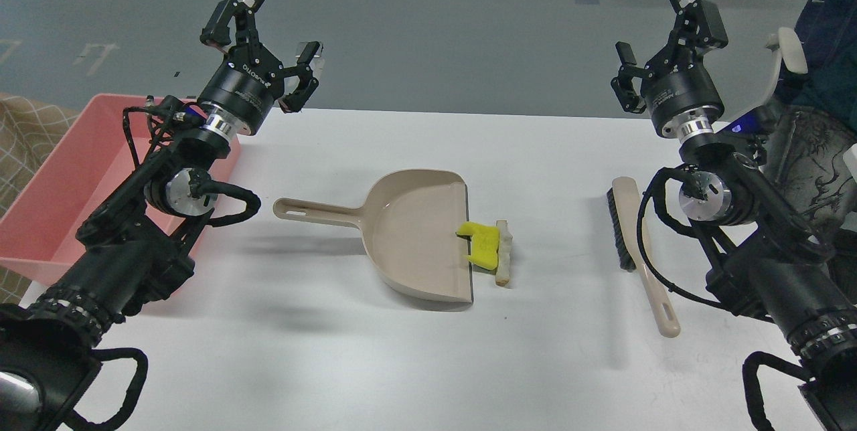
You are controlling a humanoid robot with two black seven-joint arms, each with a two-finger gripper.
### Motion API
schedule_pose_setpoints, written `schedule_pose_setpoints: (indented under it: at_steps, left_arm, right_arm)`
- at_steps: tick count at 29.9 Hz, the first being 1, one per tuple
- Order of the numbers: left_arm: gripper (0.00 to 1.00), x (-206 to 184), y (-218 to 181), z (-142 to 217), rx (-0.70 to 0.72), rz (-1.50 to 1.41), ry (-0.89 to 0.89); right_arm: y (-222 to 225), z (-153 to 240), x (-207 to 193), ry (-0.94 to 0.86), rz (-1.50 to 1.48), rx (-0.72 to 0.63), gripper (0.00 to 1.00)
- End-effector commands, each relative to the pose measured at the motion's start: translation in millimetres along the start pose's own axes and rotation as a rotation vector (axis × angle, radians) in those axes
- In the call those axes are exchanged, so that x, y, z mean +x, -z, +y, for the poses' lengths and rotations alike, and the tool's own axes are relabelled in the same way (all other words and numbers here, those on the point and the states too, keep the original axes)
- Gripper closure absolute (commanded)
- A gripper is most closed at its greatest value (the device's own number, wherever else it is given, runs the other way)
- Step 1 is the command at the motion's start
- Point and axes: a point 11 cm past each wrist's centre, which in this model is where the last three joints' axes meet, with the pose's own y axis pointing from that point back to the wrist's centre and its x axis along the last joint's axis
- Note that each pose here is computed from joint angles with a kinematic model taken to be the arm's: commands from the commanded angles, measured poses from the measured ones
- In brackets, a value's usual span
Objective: Sweep and dump garbage into bin
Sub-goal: 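Move the left gripper down toward the dustpan handle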
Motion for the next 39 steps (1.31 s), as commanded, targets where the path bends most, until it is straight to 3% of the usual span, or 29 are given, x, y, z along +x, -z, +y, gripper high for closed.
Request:
schedule_pose_setpoints:
  at_steps: [1, 25, 31, 39]
  left_arm:
    - [0.02, -0.9, -1.4, -2.1, -0.005, -0.003, 0.000]
    - [0.02, -28.3, -5.5, -12.6, -0.020, -0.011, 0.065]
    - [0.02, -33.1, 7.8, -0.6, 0.017, -0.045, 0.037]
    - [0.01, -43.9, -12.4, 13.2, 0.052, -0.136, 0.117]
  right_arm:
    - [2.3, -1.8, -3.9, 0.009, -0.002, 0.009, 0.00]
    - [0.3, -2.2, -5.2, 0.011, 0.004, 0.005, 0.00]
    - [-3.5, 2.0, 1.7, -0.003, 0.013, -0.007, 0.00]
    - [-9.3, 1.8, -7.4, 0.027, 0.037, -0.029, 0.00]
